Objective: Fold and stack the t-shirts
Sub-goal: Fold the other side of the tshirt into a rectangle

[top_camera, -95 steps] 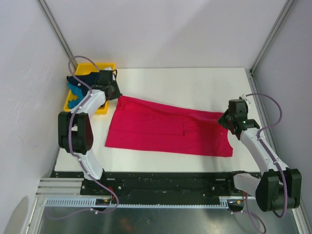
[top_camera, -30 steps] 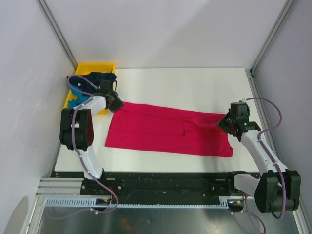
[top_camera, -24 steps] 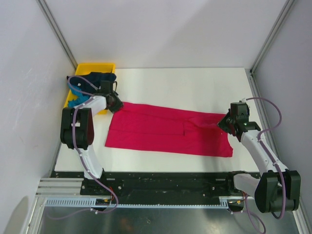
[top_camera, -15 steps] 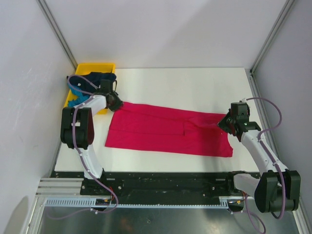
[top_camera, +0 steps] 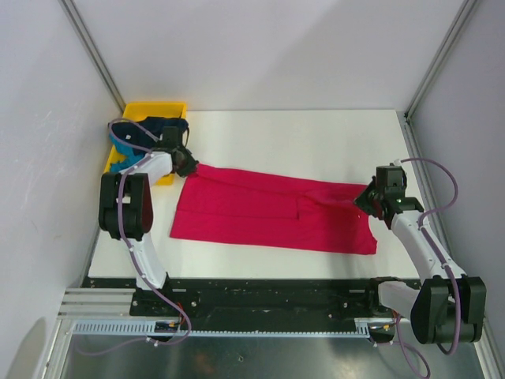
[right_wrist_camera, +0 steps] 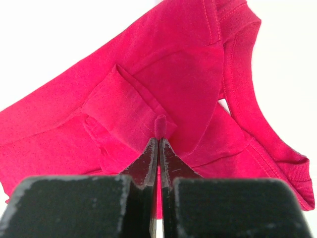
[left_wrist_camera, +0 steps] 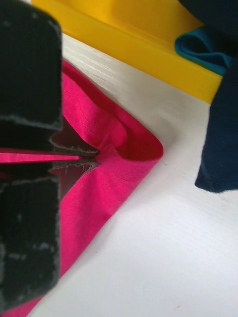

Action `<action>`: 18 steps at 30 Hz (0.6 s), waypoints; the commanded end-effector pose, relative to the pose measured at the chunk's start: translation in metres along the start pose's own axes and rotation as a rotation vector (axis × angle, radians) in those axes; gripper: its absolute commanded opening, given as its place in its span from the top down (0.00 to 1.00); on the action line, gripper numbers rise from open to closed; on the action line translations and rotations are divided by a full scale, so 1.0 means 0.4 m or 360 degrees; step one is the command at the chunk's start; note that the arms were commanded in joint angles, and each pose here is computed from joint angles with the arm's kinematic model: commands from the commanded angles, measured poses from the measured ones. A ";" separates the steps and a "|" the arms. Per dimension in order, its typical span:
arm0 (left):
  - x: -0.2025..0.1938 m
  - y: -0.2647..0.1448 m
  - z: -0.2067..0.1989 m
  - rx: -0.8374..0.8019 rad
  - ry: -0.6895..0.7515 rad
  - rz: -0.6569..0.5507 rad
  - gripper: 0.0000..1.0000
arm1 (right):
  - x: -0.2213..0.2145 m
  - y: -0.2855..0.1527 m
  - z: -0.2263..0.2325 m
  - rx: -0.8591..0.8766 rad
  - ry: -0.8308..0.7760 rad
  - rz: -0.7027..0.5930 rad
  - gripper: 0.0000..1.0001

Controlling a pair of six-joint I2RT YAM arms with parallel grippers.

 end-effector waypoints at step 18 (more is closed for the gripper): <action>0.131 -0.158 -0.102 -0.0171 0.0487 -0.0208 0.93 | 0.071 -0.082 -0.009 0.0013 0.0002 -0.0118 1.00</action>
Point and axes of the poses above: each gripper's point midway between its finger pads, its own y axis out along the fingers, its own z axis along the line the jaws close on, x = y × z, the point moved 6 cm from there along -y, back along the fingers, and after that the axes turned 13 degrees about -y, right-handed, at the moved point
